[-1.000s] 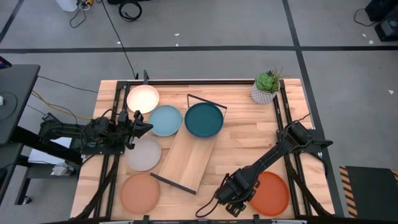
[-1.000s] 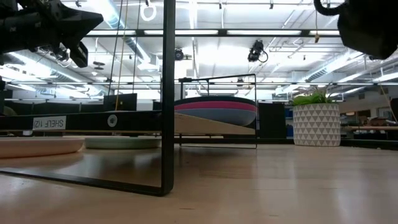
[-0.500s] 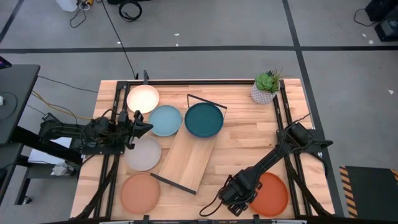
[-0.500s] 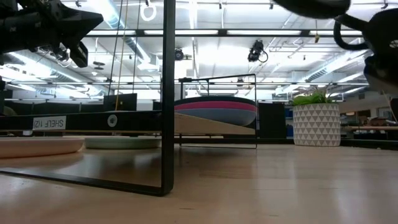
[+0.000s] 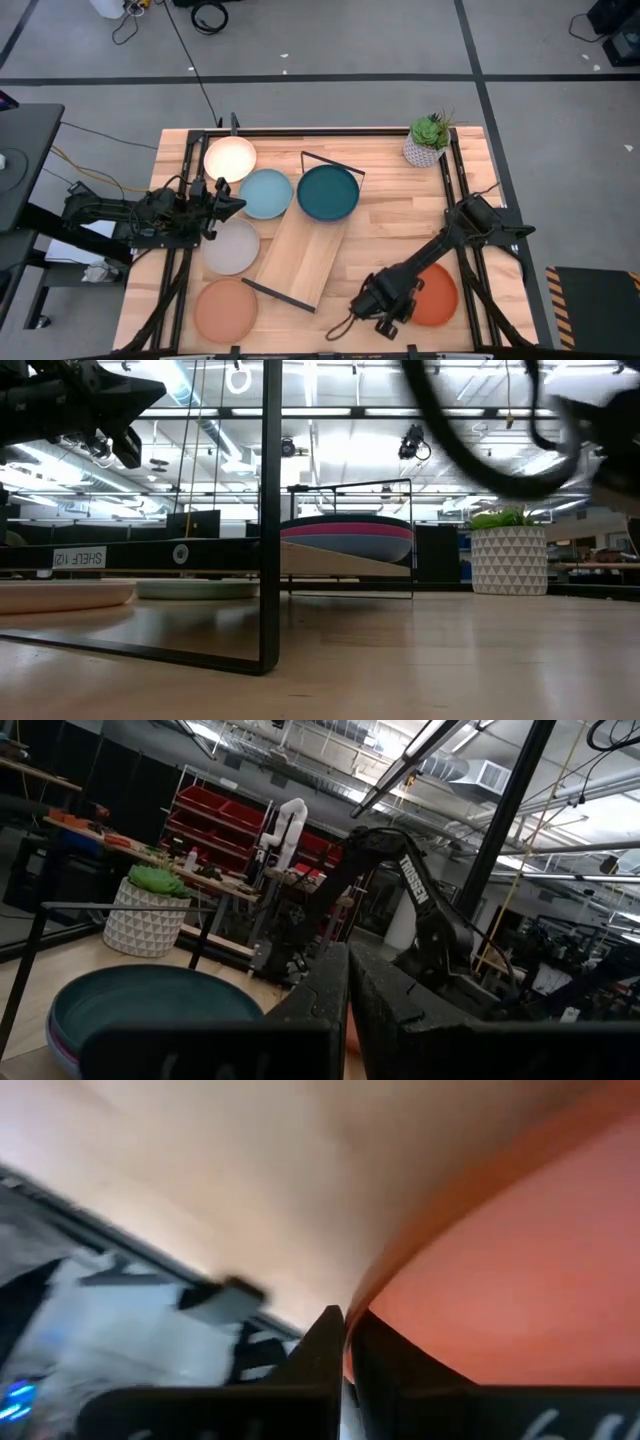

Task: Place and stack plates onto a shelf
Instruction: Stack the orange plate on top of the green plate on the shelf

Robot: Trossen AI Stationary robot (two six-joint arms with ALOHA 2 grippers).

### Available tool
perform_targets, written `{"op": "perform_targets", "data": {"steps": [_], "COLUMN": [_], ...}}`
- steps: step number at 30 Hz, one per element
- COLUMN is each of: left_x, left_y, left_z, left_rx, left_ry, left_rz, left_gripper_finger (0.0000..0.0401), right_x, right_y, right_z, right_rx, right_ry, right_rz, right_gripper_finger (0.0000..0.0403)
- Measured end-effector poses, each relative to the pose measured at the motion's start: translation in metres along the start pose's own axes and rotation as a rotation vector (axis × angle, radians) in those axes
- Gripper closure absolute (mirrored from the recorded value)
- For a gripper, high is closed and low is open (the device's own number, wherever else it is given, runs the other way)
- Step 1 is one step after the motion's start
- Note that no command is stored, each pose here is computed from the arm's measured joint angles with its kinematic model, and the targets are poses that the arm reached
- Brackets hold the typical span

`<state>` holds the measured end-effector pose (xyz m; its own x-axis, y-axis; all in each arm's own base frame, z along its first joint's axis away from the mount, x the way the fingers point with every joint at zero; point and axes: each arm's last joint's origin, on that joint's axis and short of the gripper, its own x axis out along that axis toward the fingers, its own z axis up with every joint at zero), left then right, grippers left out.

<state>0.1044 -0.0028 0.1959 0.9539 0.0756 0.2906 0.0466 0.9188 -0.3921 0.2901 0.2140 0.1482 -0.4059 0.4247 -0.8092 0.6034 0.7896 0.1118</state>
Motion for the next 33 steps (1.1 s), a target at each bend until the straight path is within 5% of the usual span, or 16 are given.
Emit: {"op": "perform_targets", "data": {"steps": [11,21,33], "left_x": [0.000,0.000,0.000], "left_y": [0.000,0.000,0.000], "left_z": [0.000,0.000,0.000], "left_rx": [0.000,0.000,0.000], "left_ry": [0.001,0.001,0.000], "left_rz": [0.000,0.000,0.000], "left_gripper_finger": [0.0381,0.0381,0.0381], "right_x": [-0.084,-0.135,-0.163], "right_y": [-0.010,-0.002,-0.018], "right_z": [-0.009,-0.005,0.017], "right_rx": [-0.034,-0.462,-0.671], "right_ry": [-0.166,-0.470,-0.555], "right_rz": [-0.279,-0.424,-0.646], "right_gripper_finger": [0.0391,0.0391,0.0391]}}
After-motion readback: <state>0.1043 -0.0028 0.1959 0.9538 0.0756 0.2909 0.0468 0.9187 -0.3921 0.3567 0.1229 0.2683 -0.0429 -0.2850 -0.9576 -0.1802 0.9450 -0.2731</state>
